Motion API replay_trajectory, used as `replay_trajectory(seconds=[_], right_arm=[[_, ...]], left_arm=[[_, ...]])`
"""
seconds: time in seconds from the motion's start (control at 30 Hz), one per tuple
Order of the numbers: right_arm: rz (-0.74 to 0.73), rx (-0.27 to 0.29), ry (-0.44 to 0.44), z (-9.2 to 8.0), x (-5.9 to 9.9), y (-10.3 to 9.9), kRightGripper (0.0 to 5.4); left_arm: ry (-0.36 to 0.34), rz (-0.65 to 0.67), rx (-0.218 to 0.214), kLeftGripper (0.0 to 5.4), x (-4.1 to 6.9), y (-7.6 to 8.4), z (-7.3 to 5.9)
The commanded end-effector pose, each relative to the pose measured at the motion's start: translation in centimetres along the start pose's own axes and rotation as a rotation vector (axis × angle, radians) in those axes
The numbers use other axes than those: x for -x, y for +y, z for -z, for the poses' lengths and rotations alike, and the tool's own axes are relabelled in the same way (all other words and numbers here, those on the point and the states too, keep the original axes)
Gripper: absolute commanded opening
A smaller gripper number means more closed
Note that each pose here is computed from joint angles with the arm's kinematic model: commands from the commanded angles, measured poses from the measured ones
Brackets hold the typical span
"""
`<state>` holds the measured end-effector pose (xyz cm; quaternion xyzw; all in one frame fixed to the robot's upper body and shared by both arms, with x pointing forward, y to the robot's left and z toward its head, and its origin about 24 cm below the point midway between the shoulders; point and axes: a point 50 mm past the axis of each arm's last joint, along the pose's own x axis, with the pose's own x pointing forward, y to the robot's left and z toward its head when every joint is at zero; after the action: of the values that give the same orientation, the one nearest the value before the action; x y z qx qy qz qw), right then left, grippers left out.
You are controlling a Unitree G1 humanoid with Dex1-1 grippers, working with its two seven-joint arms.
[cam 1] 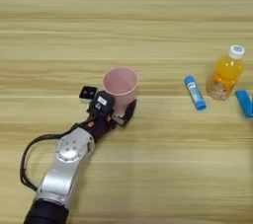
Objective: Move the objects on the table
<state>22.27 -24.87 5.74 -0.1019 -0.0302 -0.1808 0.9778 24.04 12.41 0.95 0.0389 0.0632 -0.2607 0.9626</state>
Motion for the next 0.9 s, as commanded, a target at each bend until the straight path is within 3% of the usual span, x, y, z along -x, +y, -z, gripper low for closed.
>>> replay_trajectory(seconds=[0.03,0.3,0.9], right_arm=[[-0.003,0.007,0.006,-0.1,-0.1,0.0,5.4],[-0.002,0.007,0.006,-0.1,-0.1,0.0,5.4],[-0.002,0.007,0.005,-0.1,-0.1,0.0,5.4]], left_arm=[[0.088,0.026,0.003,4.55,0.6,-0.3,1.4],[0.09,0.049,-0.003,5.38,0.6,-0.5,1.4],[0.072,-0.01,-0.031,5.38,2.1,1.1,0.3]])
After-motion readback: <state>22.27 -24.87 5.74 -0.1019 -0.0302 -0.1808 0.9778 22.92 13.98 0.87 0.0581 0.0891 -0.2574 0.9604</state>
